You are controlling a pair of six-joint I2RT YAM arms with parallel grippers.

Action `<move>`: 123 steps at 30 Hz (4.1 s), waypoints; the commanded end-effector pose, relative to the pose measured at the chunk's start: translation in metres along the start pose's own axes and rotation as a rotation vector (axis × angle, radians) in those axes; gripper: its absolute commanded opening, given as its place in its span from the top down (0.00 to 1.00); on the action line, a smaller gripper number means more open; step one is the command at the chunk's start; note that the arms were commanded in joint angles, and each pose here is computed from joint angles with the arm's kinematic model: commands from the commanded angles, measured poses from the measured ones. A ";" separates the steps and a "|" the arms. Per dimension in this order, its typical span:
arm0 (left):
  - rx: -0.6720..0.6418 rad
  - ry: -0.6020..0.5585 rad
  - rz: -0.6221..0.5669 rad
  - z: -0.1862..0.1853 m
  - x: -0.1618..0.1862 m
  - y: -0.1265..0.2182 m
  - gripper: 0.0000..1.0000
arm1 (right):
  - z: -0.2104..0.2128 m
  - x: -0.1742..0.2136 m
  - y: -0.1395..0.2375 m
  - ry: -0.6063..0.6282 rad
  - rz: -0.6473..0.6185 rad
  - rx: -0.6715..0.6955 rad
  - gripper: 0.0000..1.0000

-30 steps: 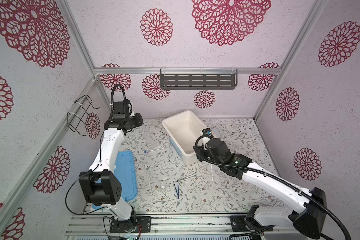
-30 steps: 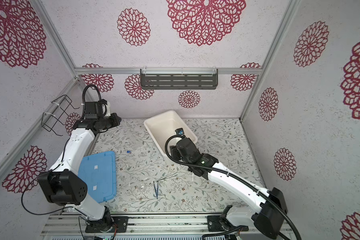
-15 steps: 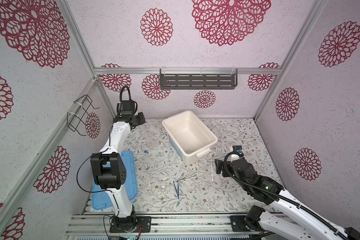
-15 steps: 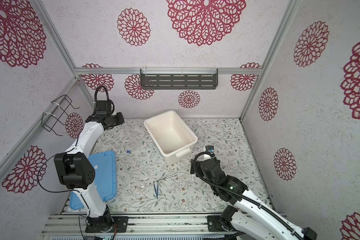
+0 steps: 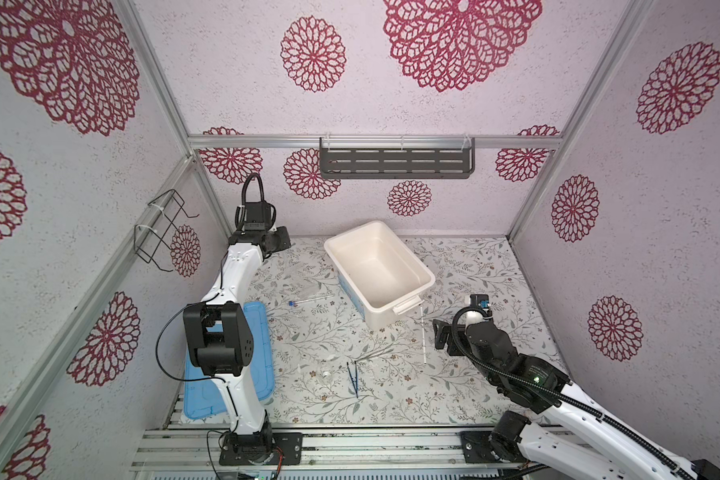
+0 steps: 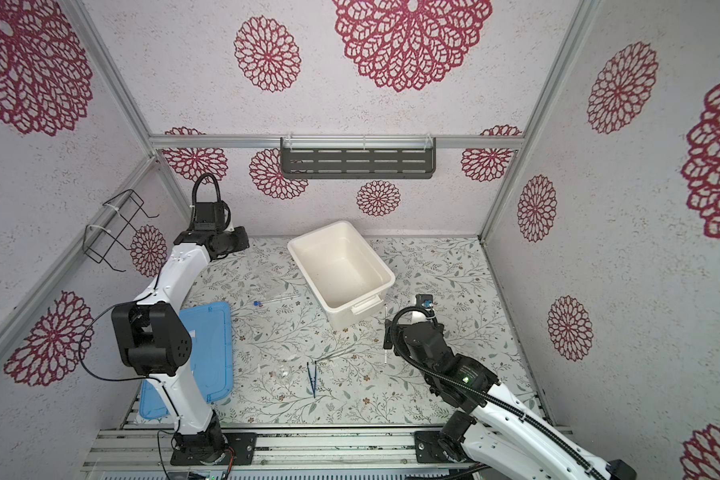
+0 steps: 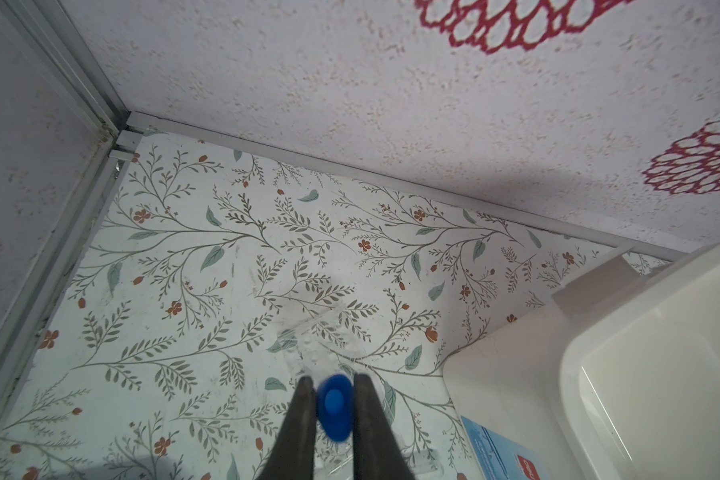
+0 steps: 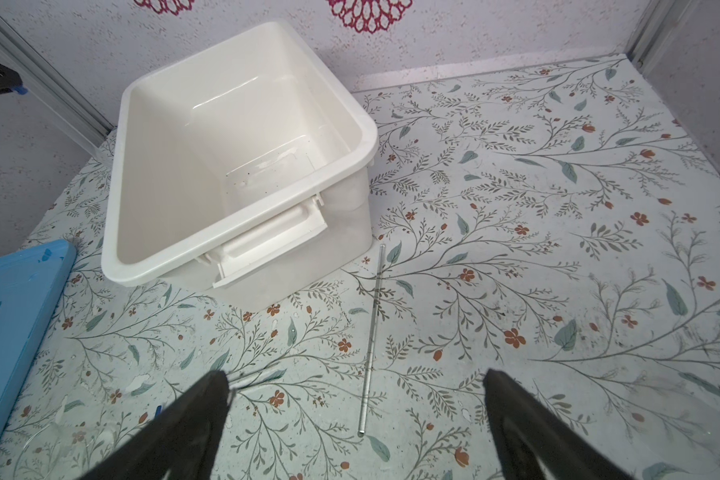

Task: Organize the chemistry lab equipment

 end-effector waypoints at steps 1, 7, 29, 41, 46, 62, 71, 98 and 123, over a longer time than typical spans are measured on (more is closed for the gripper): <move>-0.001 -0.019 0.010 0.000 0.007 -0.010 0.87 | 0.004 -0.016 0.006 -0.045 -0.045 -0.013 0.01; -0.009 -0.014 0.002 0.006 0.006 -0.014 0.85 | 0.001 -0.014 0.010 -0.093 -0.054 -0.028 0.01; -0.014 -0.047 0.003 0.013 0.012 -0.021 0.86 | 0.016 -0.019 0.006 -0.069 -0.062 -0.089 0.01; 0.000 -0.033 0.025 0.016 0.017 -0.043 0.86 | 0.017 -0.024 0.009 -0.073 -0.071 -0.091 0.01; 0.020 -0.016 0.029 0.020 0.020 -0.044 0.86 | 0.018 -0.025 0.009 -0.075 -0.074 -0.092 0.01; 0.041 -0.025 -0.025 0.015 0.001 -0.033 0.86 | 0.018 -0.026 0.011 -0.086 -0.078 -0.099 0.01; 0.020 -0.029 -0.099 0.017 -0.016 -0.011 0.86 | 0.020 -0.025 0.009 -0.087 -0.075 -0.104 0.01; 0.054 0.012 -0.082 0.012 -0.008 -0.022 0.86 | 0.024 -0.023 0.003 -0.090 -0.071 -0.115 0.01; 0.038 0.007 -0.065 0.016 0.004 -0.024 0.83 | 0.023 -0.019 0.000 -0.104 -0.063 -0.109 0.01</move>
Point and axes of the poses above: each gripper's point midway between its finger pads, its own y axis back along the fingers, its own z axis along the line the jaws close on, x = y × z, the point moved 1 cm from there along y, back along the fingers, and after that the axes turned 3 degrees about -y, right-handed, at the moved point
